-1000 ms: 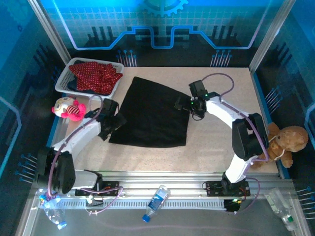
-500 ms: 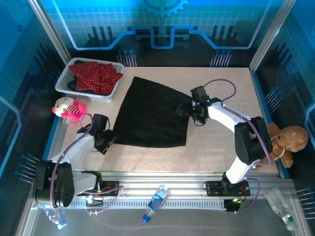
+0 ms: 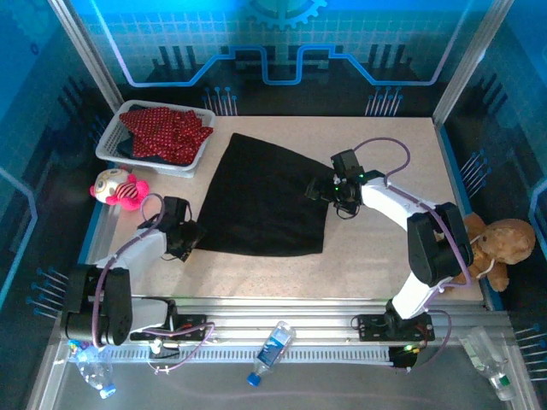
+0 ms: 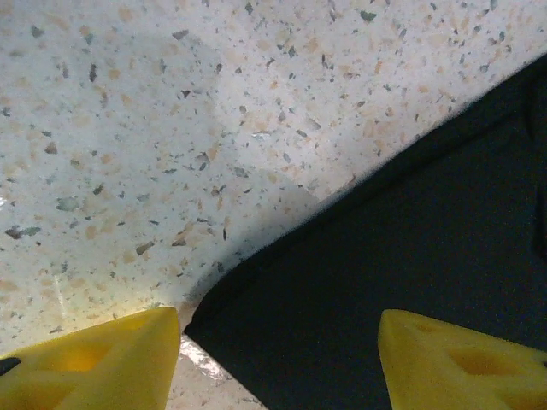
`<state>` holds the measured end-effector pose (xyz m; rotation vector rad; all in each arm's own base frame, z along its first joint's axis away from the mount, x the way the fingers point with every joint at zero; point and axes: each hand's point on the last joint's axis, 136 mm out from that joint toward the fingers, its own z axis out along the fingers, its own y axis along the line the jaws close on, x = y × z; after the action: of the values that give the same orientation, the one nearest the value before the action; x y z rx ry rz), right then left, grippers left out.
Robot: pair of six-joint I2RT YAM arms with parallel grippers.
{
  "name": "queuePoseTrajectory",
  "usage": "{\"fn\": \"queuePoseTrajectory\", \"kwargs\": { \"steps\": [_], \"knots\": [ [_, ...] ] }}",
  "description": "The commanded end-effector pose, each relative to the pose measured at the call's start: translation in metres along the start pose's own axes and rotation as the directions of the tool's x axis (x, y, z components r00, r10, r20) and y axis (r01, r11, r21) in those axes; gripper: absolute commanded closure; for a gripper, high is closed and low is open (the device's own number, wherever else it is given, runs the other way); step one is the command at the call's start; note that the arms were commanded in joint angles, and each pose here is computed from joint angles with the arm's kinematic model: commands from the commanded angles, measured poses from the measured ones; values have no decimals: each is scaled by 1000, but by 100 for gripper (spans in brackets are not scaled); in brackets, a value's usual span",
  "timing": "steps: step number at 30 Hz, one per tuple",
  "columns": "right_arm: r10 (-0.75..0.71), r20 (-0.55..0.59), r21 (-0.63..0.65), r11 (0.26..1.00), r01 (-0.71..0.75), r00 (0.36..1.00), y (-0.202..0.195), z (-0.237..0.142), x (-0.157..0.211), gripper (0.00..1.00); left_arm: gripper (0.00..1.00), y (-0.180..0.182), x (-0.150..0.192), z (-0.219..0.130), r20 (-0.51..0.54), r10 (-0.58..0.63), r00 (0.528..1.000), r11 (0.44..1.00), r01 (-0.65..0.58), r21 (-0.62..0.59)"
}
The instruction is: Fold and stack the skirts
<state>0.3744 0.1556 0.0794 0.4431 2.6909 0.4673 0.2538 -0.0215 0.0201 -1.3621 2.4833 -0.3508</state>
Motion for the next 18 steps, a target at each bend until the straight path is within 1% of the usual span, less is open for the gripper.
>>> {"fn": "queuePoseTrajectory", "kwargs": {
  "steps": [1, 9, 14, 16, 17, 18],
  "knots": [
    [10, 33, -2, 1000, -10, 999, -2, -10, -3, 1, 40, 3, -5, 6, 17, 13, 1000, 1000, -12, -6],
    [8, 56, -1, 1000, -8, 998, -3, -16, -4, 1, 40, 14, -4, 6, 22, 7, 1000, 998, -5, -58],
    [9, 60, -1, 1000, -9, 998, -4, -17, -4, 1, 55, 17, -4, 8, 24, 12, 1000, 998, -10, -69],
    [9, 62, 1, 1000, -9, 998, -5, -18, -4, 1, 55, 15, -5, 8, 24, 12, 1000, 998, -11, -62],
    [10, 61, 3, 1000, -11, 998, -6, -18, -3, 1, 59, 14, -5, 7, 24, 15, 1000, 998, -13, -60],
    [11, 64, 4, 1000, -11, 998, -6, -19, -3, 1, 65, 13, -5, 6, 24, 17, 1000, 998, -16, -56]
  ]
}}
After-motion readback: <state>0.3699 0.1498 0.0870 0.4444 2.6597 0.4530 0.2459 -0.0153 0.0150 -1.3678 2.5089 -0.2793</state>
